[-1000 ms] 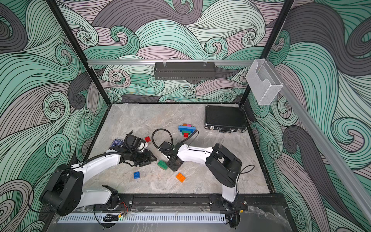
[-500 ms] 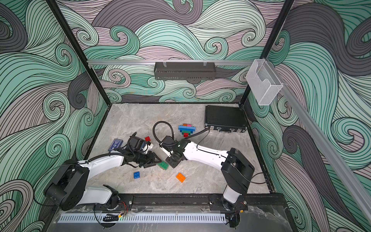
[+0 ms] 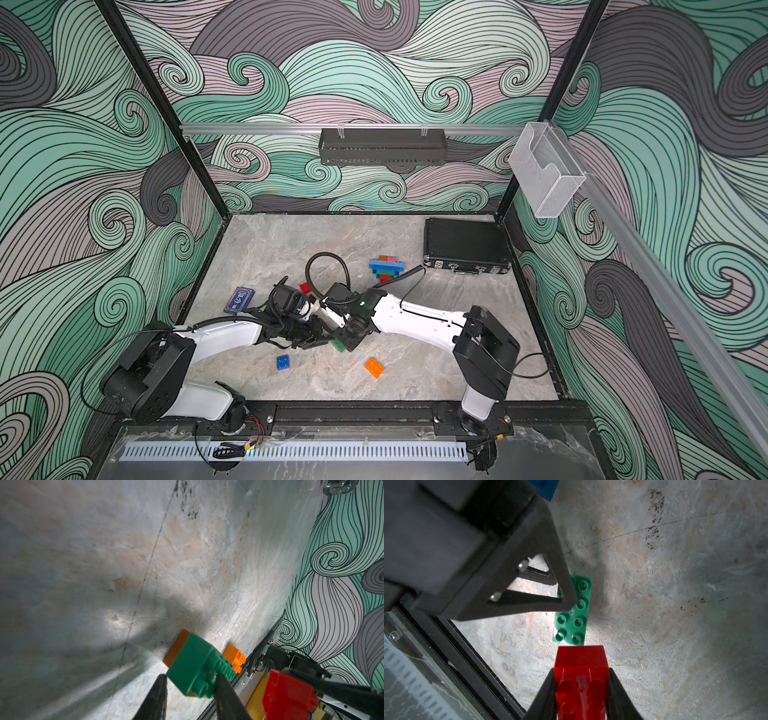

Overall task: Assemble a heart with lego
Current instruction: Assemble the lego brick with the lego brick, then pick up the lego brick from the center of the board.

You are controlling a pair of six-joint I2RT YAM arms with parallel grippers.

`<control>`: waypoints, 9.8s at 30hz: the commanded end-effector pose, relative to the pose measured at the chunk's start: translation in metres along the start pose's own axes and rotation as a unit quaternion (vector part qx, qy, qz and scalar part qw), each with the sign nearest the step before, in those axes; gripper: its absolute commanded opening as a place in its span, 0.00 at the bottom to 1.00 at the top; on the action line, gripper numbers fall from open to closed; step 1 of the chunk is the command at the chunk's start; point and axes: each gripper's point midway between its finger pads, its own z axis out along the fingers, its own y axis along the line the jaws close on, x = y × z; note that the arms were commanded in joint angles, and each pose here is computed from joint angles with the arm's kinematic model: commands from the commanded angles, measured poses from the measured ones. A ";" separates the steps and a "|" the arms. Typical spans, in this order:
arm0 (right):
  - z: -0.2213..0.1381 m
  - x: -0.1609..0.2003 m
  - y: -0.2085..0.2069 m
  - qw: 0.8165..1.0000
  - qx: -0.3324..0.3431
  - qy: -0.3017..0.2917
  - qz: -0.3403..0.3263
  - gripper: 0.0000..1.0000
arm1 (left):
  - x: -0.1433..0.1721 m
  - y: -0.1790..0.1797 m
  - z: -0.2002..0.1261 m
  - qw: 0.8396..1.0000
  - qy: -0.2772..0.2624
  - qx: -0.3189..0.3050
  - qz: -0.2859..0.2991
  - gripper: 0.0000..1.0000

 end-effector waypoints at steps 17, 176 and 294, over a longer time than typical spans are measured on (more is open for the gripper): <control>0.011 -0.002 0.006 0.999 0.023 0.034 0.029 0.29 | -0.004 0.008 -0.016 0.999 -0.032 -0.008 -0.031 0.40; 0.028 0.013 -0.026 0.987 0.050 0.128 -0.088 0.24 | 0.005 0.025 -0.027 0.991 -0.079 0.050 -0.097 0.44; -0.041 0.027 0.005 0.999 0.011 -0.007 -0.051 0.31 | 0.005 0.013 -0.048 0.993 -0.103 -0.033 -0.053 0.46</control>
